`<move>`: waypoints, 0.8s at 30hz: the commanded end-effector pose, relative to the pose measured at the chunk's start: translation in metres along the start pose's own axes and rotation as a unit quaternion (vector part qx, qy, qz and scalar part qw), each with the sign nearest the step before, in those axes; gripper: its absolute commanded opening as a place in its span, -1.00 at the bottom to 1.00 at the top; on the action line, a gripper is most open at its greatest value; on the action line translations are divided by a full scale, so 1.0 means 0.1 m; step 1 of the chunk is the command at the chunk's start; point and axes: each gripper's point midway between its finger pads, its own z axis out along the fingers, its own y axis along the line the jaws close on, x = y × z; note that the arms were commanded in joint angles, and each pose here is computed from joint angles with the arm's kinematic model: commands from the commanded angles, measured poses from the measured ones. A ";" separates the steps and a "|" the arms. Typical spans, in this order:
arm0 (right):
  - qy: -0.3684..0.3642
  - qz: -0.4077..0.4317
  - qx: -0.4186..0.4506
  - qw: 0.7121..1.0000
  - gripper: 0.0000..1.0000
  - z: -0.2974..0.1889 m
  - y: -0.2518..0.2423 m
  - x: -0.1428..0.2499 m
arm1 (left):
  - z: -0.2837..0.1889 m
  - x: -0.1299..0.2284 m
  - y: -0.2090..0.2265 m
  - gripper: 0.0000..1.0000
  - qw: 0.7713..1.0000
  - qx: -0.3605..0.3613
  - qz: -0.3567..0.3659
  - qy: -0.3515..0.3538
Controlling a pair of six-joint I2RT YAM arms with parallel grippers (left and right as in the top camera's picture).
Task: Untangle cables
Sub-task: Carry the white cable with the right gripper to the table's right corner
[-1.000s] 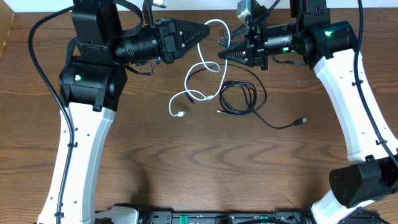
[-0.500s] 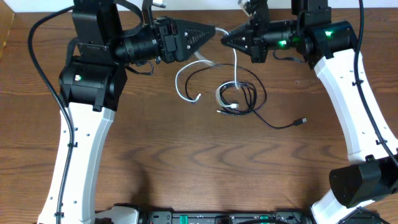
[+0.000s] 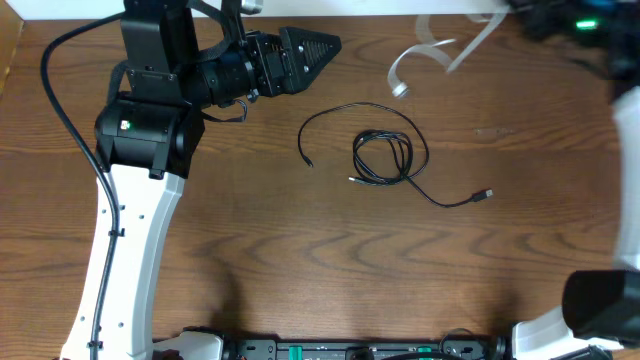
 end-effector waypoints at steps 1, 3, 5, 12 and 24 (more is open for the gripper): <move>-0.042 0.034 0.067 0.996 -0.98 -0.44 -0.30 -0.24 | -0.03 -0.06 -0.01 0.80 1.000 -0.004 0.025 -0.009; -0.055 0.056 0.144 0.987 -0.98 -0.68 -0.70 -0.24 | -0.02 -0.06 0.00 0.80 1.000 -0.006 0.028 -0.007; -0.064 0.076 0.226 0.969 -0.98 -0.92 -1.09 -0.21 | -0.01 -0.05 0.02 0.80 1.000 -0.007 0.025 -0.005; -0.080 0.097 0.405 0.905 -0.98 -1.34 -2.13 -0.06 | 0.08 -0.03 0.14 0.82 1.000 -0.011 0.014 0.004; -0.182 0.085 0.508 0.838 -0.98 -1.46 -3.03 -0.22 | 0.15 -0.01 0.26 0.80 1.000 -0.017 0.009 0.012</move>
